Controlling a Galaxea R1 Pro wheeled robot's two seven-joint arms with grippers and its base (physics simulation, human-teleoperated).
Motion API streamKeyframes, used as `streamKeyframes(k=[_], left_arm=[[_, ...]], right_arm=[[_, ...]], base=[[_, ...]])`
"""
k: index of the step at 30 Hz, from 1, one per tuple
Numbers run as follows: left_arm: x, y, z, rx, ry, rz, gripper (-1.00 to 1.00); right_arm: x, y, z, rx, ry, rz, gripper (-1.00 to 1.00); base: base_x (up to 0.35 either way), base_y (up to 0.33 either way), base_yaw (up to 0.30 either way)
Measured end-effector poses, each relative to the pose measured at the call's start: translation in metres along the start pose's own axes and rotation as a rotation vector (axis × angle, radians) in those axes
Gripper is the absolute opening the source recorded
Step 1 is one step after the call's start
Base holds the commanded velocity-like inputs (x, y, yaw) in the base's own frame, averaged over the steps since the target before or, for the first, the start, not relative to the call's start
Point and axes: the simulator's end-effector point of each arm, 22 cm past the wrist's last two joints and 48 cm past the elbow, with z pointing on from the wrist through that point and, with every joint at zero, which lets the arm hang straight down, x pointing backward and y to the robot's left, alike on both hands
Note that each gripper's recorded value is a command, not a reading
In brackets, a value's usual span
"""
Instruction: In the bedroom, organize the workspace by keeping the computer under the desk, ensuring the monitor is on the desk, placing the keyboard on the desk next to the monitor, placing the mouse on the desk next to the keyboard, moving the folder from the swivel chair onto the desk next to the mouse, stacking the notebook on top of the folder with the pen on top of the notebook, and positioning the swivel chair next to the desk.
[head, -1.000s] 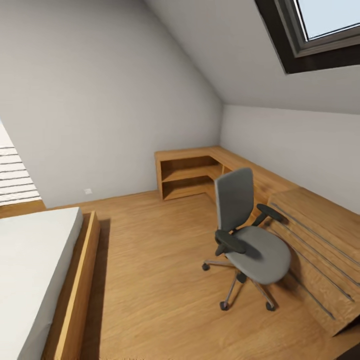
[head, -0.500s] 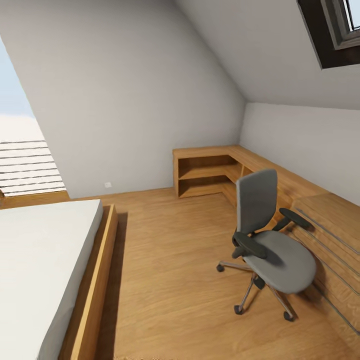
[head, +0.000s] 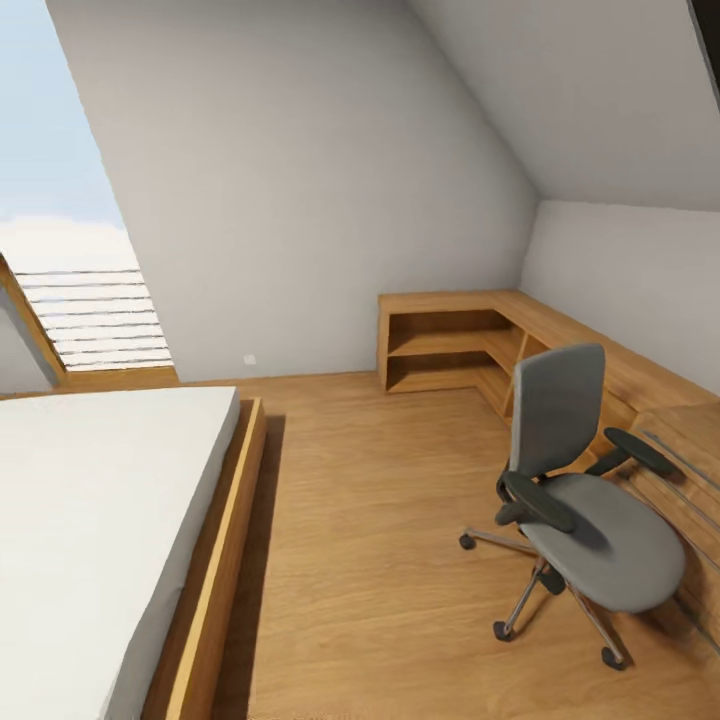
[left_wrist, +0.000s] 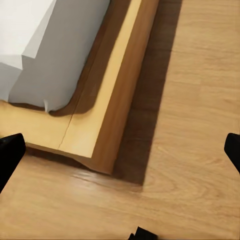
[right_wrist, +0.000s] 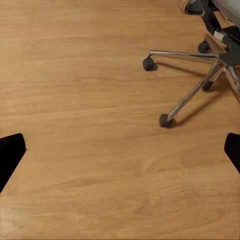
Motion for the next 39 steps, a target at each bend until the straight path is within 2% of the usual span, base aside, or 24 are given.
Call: streamKeyframes(k=[39], left_arm=[[0.0029,-0.0011,-0.0004,0.007,0.011,0.004,1.0]], right_arm=[[0.0013,-0.0004,-0.0006,-0.005,0.003,-0.007,1.0]], base=[[0.307,0.0,0.013]])
